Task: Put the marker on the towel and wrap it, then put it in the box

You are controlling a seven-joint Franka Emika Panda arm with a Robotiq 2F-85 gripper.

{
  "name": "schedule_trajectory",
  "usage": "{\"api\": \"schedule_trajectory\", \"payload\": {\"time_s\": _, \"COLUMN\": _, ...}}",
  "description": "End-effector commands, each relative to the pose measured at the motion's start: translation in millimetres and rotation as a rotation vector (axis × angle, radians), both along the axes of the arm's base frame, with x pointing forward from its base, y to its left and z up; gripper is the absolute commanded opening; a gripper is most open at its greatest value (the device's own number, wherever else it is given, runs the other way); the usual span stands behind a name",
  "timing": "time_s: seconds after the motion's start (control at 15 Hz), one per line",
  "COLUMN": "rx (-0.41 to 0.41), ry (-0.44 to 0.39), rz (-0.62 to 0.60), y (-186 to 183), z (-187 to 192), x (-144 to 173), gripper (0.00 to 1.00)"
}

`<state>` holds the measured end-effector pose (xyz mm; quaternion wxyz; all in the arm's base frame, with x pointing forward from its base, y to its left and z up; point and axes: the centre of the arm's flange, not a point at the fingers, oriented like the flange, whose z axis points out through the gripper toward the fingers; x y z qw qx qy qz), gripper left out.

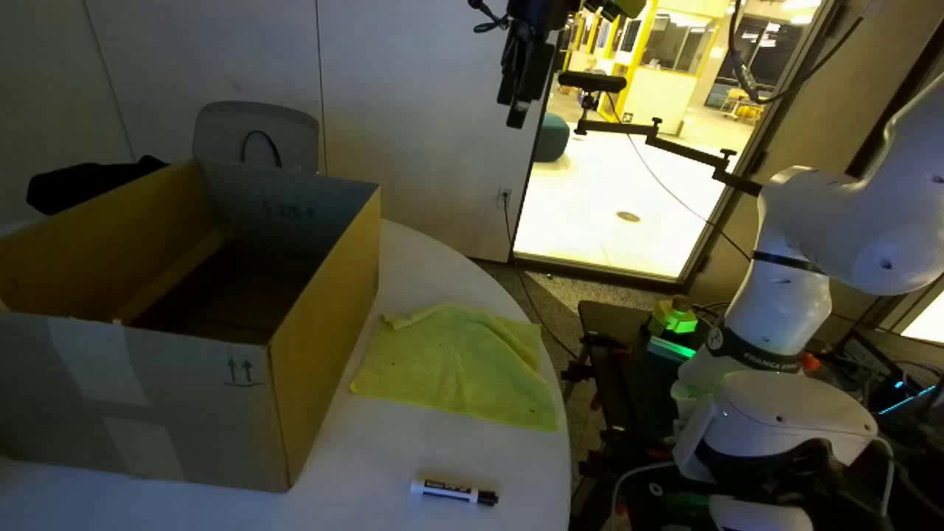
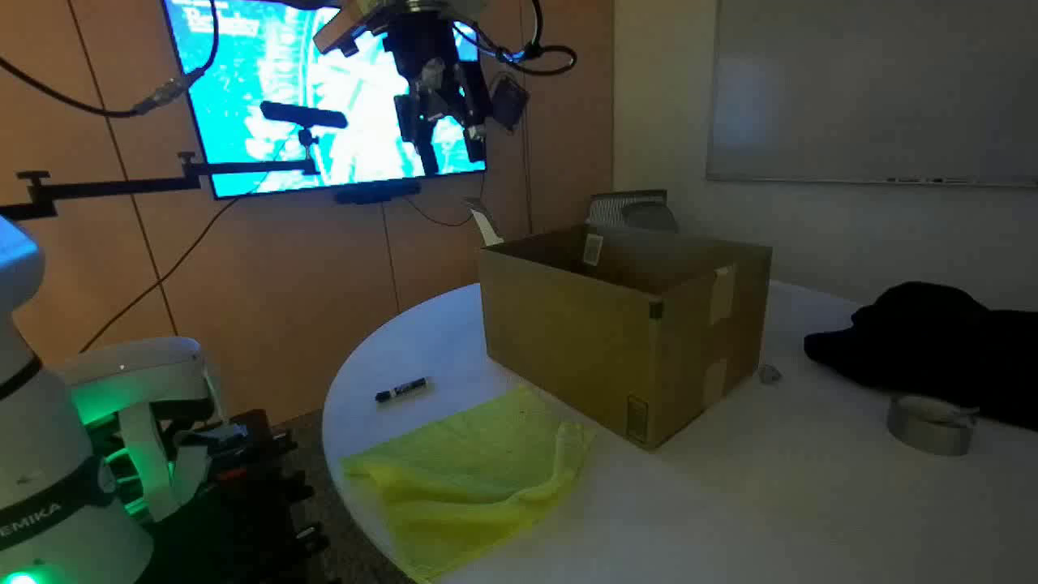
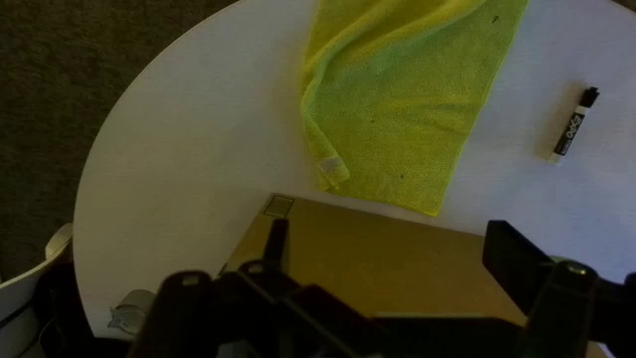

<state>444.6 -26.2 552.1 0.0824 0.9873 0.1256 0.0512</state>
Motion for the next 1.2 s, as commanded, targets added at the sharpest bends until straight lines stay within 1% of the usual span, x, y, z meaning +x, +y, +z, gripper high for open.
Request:
{"api": "schedule_trajectory", "payload": {"time_s": 0.0, "rx": 0.000, "ry": -0.005, "rz": 0.000, "y": 0.0, "z": 2.5, "x": 0.4, "gripper": 1.00}}
{"api": "schedule_trajectory", "payload": {"time_s": 0.13, "rx": -0.001, "ry": -0.008, "rz": 0.001, "y": 1.2, "z": 2.2, "x": 1.2, "gripper": 1.00}}
{"api": "schedule_trajectory", "payload": {"time_s": 0.27, "rx": -0.006, "ry": 0.014, "rz": 0.025, "y": 11.7, "z": -12.9, "x": 3.3, "gripper": 1.00}}
{"api": "schedule_trajectory", "payload": {"time_s": 0.33, "rx": -0.004, "ry": 0.030, "rz": 0.049, "y": 19.9, "z": -26.1, "x": 5.5, "gripper": 1.00}}
{"api": "schedule_trajectory", "payload": {"time_s": 0.47, "rx": 0.010, "ry": 0.060, "rz": 0.095, "y": 46.4, "z": -67.6, "x": 11.1, "gripper": 1.00}}
{"api": "schedule_trajectory", "payload": {"time_s": 0.53, "rx": 0.003, "ry": 0.059, "rz": 0.099, "y": 61.5, "z": -89.3, "x": 13.9, "gripper": 1.00}}
{"api": "schedule_trajectory", "payload": {"time_s": 0.6, "rx": 0.038, "ry": 0.093, "rz": 0.159, "y": 77.6, "z": -111.0, "x": 15.6, "gripper": 1.00}}
{"api": "schedule_trajectory", "payload": {"time_s": 0.67, "rx": 0.057, "ry": 0.109, "rz": 0.181, "y": 96.5, "z": -134.6, "x": 18.2, "gripper": 1.00}}
{"api": "schedule_trajectory", "payload": {"time_s": 0.8, "rx": 0.120, "ry": 0.136, "rz": 0.234, "y": 131.0, "z": -175.5, "x": 18.9, "gripper": 1.00}}
{"api": "schedule_trajectory", "payload": {"time_s": 0.87, "rx": 0.158, "ry": 0.163, "rz": 0.259, "y": 148.7, "z": -194.3, "x": 18.1, "gripper": 1.00}}
{"api": "schedule_trajectory", "payload": {"time_s": 1.13, "rx": 0.248, "ry": 0.261, "rz": 0.254, "y": 214.7, "z": -258.1, "x": 14.1, "gripper": 1.00}}
